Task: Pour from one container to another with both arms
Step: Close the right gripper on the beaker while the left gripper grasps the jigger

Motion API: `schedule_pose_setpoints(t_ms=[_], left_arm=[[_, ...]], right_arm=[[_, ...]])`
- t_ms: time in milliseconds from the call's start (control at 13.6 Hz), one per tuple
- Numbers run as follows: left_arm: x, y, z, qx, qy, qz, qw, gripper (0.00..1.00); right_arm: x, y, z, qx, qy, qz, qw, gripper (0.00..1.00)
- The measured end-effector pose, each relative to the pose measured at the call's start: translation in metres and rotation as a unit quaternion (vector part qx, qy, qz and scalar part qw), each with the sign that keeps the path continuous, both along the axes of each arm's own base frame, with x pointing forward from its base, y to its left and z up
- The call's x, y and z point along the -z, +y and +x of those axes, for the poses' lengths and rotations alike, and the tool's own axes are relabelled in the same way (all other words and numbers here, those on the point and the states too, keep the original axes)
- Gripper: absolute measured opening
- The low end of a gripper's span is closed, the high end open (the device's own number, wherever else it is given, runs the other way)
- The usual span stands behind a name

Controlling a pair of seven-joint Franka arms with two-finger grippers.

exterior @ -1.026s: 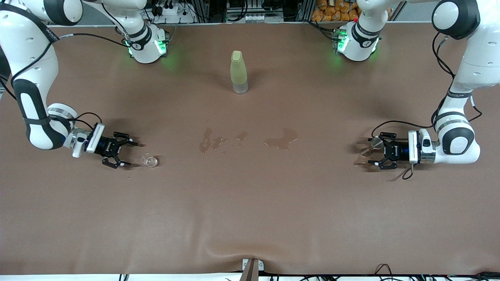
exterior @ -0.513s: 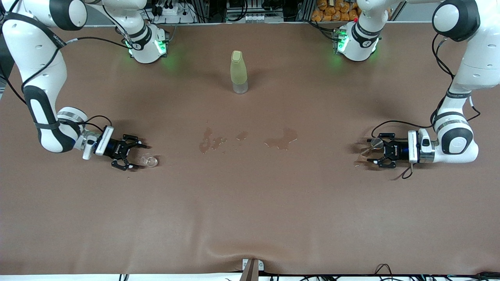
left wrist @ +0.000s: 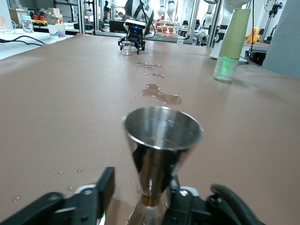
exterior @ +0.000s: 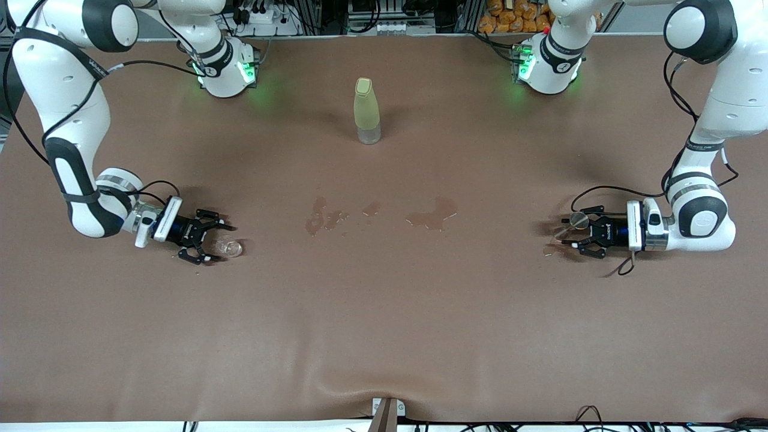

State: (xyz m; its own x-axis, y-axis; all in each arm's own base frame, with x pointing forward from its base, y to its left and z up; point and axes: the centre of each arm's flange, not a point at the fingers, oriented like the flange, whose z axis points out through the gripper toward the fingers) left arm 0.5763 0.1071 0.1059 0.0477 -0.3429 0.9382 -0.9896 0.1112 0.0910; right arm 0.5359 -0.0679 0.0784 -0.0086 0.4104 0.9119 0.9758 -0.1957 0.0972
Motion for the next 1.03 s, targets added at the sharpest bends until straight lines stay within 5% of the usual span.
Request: schedule_pose_setpoints(t_ms=[293,1026], left_arm=[[-0.003,-0.001,0.004,0.002,-0.006,0.001,1.0,0.23],[-0.045,-0.021,0.041,0.016,-0.04,0.01,0.999,0.21]], right_arm=[[0.003,0.014,0.002,-0.001,-0.004,0.008,1.0,1.0],[0.009,0.025,0.003,0.004,-0.007,0.017,1.0,1.0]])
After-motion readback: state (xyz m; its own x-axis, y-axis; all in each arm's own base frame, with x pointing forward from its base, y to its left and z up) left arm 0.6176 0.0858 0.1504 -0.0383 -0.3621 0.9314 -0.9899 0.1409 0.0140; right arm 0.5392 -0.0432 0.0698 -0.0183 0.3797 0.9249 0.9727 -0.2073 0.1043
